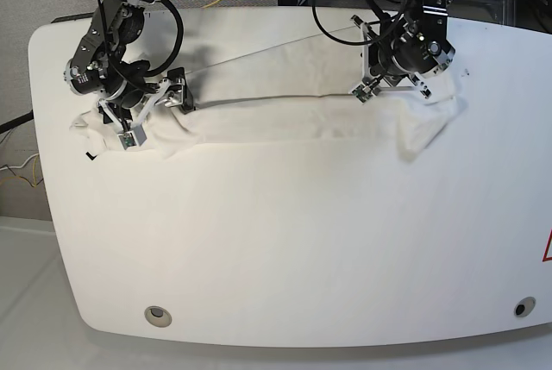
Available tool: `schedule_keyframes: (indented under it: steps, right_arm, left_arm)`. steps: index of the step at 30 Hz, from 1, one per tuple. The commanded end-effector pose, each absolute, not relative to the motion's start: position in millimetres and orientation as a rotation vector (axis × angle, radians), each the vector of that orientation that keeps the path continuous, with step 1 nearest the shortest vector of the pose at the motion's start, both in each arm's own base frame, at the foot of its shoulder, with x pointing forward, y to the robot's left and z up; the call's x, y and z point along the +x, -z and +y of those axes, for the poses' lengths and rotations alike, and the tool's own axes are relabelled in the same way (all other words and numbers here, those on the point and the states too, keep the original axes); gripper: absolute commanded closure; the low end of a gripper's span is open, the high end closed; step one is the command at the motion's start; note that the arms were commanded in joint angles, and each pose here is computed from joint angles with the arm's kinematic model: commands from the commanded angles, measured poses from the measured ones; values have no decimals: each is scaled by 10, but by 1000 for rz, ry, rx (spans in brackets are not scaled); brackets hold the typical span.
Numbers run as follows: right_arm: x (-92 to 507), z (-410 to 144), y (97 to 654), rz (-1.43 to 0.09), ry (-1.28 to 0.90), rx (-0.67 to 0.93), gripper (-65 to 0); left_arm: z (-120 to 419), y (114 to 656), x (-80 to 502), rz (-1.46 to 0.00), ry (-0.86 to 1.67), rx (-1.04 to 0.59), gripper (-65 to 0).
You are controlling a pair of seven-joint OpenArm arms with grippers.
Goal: Fold the T-shirt properly
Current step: 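Lower the left gripper and press the fabric flat along the strip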
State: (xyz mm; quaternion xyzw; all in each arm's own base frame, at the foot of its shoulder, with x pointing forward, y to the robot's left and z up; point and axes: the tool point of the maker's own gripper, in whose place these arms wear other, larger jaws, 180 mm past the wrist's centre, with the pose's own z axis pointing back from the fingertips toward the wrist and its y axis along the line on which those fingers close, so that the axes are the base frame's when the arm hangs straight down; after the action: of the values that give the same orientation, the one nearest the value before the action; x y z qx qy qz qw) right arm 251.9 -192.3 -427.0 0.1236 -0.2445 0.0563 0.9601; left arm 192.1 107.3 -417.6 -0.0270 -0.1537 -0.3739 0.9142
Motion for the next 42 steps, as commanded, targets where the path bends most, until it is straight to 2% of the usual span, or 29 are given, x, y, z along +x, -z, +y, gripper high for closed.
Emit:
schedule_keyframes:
  steps: [1, 8, 14, 30, 42]
  right_arm:
    - [2254, -1915, 4466, -355, -114, 240, -641]
    - [2239, -1917, 4474, -351, -114, 239, -641]
    - [2233, -1916, 4480, -350, -113, 240, -641]
    - [2263, -1919, 4457, -360, -115, 237, -641]
    - [2290, -1905, 4436, -370, -116, 243, -642]
  left_arm:
    - [1085, 4168, 1862, -312, 772, -54, -26]
    - [1113, 4220, 1785, -290, 770, -57, -26]
    - [1260, 4213, 1884, -329, 709, -47, -26]
    - [1530, 4822, 1847, -233, 657, -125, -26]
    - [1615, 4811, 2065, -269, 652, -116, -26]
